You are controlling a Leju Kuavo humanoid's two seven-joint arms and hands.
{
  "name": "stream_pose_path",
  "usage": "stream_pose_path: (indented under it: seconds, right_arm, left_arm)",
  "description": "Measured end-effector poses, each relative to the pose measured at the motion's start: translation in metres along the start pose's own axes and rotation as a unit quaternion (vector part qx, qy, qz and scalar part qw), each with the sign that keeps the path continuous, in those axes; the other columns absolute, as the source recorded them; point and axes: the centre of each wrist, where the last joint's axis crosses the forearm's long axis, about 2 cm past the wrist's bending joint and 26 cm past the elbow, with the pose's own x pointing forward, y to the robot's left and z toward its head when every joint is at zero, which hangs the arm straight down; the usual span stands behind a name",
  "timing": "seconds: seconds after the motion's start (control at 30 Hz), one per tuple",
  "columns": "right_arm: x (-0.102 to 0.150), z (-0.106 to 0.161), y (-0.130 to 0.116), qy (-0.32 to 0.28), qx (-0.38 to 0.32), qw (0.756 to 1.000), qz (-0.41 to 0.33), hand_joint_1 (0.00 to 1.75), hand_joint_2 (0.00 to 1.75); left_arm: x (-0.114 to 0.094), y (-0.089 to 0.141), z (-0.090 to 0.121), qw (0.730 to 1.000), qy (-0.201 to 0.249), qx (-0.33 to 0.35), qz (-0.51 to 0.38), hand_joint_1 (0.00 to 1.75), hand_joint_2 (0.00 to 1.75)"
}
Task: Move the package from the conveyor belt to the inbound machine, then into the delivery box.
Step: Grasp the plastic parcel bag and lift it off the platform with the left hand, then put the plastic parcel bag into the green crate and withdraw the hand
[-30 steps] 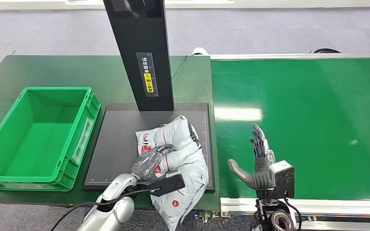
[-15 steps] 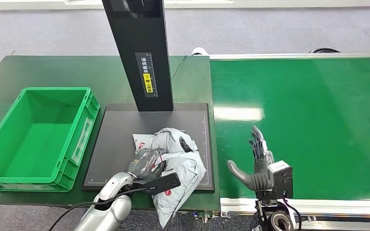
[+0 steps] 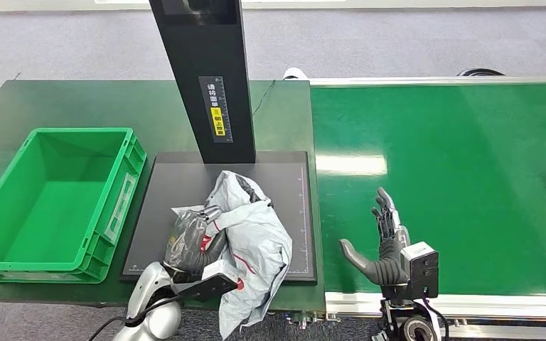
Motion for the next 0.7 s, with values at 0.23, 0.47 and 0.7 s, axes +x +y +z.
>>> stream_pose_path:
  seconds: [0.23,0.47,0.7]
  right_arm:
    - [0.001,-0.003,-0.001,-0.004,-0.002,1.0,-0.004,0.0,1.75]
    - [0.002,-0.004,-0.001,-0.007,-0.002,1.0,-0.005,0.0,1.75]
    - [0.002,-0.004,-0.002,-0.007,-0.003,1.0,-0.006,0.0,1.75]
  left_arm:
    - [0.008,0.022,-0.006,0.994,-0.042,0.094,-0.041,1.75,1.75]
    - [0.0,0.04,-0.011,0.982,-0.044,0.148,-0.105,1.75,1.75]
    - [-0.026,0.076,-0.027,0.964,-0.018,0.204,-0.171,1.75,1.75]
